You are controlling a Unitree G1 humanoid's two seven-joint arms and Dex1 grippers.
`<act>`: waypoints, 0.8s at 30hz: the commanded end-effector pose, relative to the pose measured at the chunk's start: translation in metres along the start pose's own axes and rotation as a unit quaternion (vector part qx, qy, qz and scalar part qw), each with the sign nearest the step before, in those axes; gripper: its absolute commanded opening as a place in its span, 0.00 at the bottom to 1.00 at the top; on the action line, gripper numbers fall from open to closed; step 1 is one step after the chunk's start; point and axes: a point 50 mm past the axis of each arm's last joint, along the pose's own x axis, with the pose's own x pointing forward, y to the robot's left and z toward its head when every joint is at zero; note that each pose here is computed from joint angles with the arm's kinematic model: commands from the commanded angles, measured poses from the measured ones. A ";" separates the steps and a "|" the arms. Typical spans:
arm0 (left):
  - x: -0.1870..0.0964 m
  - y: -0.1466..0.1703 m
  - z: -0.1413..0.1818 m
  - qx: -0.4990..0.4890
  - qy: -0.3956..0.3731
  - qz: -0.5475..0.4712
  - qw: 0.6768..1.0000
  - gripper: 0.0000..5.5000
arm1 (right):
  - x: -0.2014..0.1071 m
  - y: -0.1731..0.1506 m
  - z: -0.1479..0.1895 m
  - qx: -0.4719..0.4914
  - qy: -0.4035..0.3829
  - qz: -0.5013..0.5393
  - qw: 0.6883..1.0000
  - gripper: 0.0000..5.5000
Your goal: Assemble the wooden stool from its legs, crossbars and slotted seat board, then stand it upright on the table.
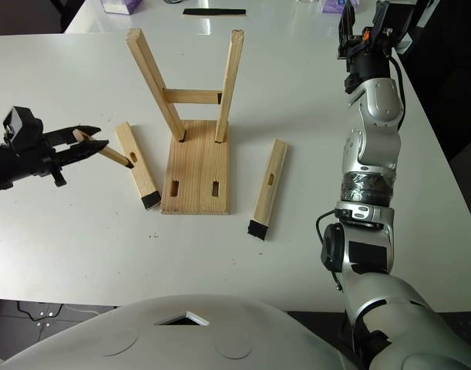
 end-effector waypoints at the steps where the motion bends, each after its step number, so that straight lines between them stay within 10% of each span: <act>1: 0.005 0.023 0.006 0.036 0.001 0.004 0.999 0.24 | -0.004 -0.002 -0.005 -0.005 0.002 -0.007 1.000 0.49; 24: 0.022 0.022 -0.029 0.046 0.015 -0.075 0.996 0.24 | -0.007 -0.003 -0.030 -0.005 0.044 0.002 0.999 0.49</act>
